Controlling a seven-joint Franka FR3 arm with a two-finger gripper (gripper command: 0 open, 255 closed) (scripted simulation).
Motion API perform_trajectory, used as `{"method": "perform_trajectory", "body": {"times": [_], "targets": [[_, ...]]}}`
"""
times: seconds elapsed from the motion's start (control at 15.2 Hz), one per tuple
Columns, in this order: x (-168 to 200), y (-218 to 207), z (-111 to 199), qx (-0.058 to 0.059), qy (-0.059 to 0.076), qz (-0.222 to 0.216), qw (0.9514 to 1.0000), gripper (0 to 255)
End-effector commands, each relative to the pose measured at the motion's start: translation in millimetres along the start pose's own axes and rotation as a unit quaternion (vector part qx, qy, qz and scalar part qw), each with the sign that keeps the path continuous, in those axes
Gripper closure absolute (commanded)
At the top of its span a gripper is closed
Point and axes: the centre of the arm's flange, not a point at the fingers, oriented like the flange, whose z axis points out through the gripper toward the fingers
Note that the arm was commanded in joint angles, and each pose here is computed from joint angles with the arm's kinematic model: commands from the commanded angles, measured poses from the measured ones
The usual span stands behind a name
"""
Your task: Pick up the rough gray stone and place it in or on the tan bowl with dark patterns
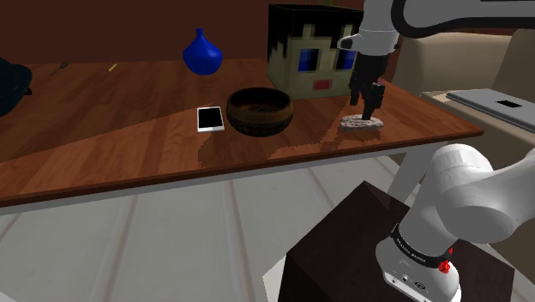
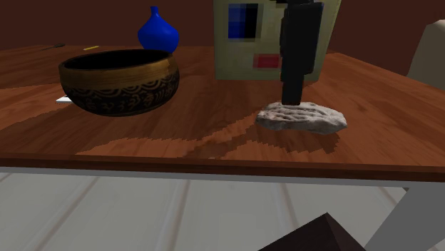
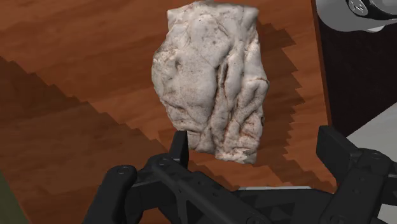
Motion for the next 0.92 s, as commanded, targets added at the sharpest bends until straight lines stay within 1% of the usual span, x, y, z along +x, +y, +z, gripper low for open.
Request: {"method": "perform_trajectory", "body": {"times": [0.0,0.07,0.53,0.86], "targets": [[29.8,14.8,1.4,0.001,-0.016,0.006,0.9998,0],[38.8,19.1,1.5,0.001,-0.022,0.008,0.9997,0],[37.2,19.0,38.5,0.001,-0.022,0.008,0.9997,0],[37.1,19.0,41.5,0.001,-0.022,0.008,0.9997,0]]}}
